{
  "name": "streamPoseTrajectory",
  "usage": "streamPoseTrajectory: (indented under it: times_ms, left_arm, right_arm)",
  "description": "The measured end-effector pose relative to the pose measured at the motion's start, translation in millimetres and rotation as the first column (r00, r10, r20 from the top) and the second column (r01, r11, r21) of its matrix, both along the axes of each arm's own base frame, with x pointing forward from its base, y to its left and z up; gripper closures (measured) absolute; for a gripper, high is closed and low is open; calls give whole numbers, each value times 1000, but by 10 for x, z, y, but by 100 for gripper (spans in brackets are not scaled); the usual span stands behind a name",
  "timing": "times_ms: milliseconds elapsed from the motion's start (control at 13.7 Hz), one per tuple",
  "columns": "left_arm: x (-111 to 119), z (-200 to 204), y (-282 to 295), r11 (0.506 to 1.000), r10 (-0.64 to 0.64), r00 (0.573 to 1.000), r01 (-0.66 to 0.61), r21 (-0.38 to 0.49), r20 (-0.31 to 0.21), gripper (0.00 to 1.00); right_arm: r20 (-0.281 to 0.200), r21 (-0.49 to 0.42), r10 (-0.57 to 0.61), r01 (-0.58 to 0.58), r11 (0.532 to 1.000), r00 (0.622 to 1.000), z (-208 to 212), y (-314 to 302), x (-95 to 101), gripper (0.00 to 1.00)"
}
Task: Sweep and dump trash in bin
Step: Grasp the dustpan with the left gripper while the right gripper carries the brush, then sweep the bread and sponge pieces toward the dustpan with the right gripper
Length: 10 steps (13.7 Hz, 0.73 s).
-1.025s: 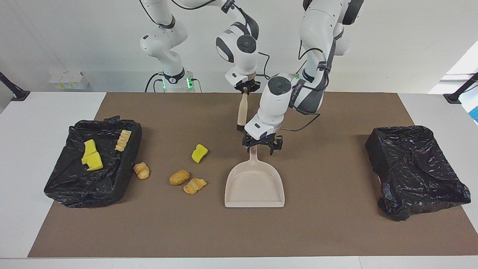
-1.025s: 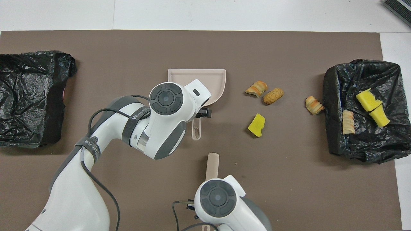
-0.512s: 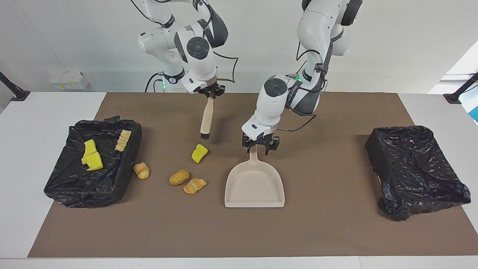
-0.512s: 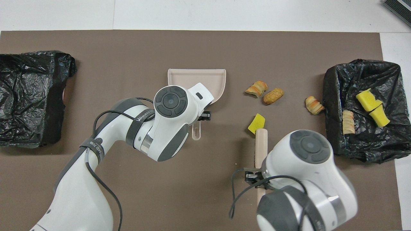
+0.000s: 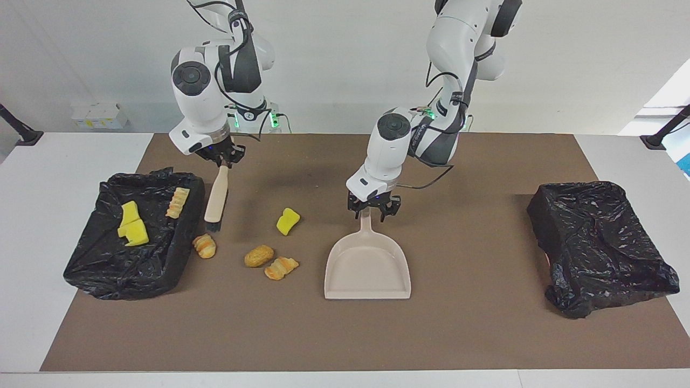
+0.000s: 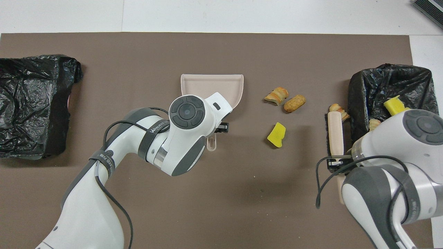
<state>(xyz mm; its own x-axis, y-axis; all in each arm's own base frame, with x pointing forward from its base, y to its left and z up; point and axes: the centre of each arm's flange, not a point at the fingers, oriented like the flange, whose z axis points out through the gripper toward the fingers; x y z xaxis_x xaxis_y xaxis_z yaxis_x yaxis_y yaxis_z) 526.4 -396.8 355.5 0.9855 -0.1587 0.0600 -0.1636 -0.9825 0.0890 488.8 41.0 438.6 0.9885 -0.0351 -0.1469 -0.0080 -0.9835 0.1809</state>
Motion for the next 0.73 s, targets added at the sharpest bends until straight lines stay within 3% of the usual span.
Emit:
streamPoseTrajectory:
  times_ms: [220,512,732]
  left_arm:
    - [-2,1,2,1000,0,1000,0,2,-2,67]
    - [71,154,12,1000,-17,999,17,-9,28,69]
    - [118,308,88,993,-115,993,114,18,33,69]
  right_arm:
    - [38,-25,7,-6,1000,999,-72,-112,239,74]
    - [59,-48,17,-14,999,998,-236,-232,488,74]
    - [65,-105,65,-58,993,996,-368,-260,589,74]
